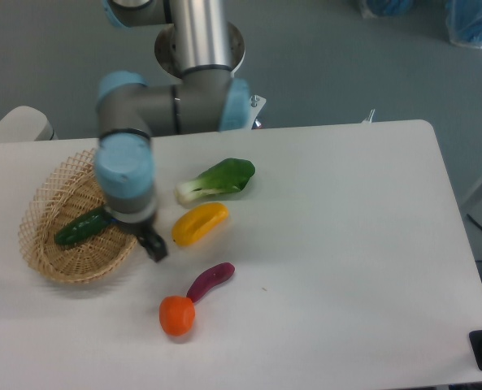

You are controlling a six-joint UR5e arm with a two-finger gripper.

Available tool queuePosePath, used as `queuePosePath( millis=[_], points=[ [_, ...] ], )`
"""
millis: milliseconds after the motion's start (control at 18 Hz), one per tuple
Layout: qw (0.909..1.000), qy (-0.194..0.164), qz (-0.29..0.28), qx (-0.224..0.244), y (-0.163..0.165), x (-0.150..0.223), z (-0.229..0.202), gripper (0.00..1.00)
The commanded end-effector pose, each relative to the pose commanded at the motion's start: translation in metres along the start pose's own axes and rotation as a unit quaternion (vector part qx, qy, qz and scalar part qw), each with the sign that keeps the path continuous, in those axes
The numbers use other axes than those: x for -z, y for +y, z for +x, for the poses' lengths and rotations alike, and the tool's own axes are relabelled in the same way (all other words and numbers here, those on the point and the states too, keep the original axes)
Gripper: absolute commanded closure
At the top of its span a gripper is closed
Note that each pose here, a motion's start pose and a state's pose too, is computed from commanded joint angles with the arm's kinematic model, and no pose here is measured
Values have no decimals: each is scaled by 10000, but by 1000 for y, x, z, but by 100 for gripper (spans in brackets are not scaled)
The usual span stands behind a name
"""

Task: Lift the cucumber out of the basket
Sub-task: 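Move the gripper over the basket and lower it toward the green cucumber, then close the gripper on the middle of the green cucumber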

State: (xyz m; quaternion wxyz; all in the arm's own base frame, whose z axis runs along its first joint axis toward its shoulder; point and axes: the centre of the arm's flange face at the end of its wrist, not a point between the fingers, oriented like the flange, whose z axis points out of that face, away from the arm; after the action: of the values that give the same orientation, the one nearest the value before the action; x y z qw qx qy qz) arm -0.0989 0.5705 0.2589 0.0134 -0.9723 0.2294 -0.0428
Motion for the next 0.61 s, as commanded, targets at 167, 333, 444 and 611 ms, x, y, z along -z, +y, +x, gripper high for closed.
queuePosePath(
  millis=[167,333,444,611],
  points=[
    [9999,100,-105,26,3,-14,30,0],
    [9999,54,-77,121,-10,-22,46,0],
    [9996,17,-77,264,-17,-37,45,0],
    [9993,-60,-122,339,-22,-51,44,0]
  ],
)
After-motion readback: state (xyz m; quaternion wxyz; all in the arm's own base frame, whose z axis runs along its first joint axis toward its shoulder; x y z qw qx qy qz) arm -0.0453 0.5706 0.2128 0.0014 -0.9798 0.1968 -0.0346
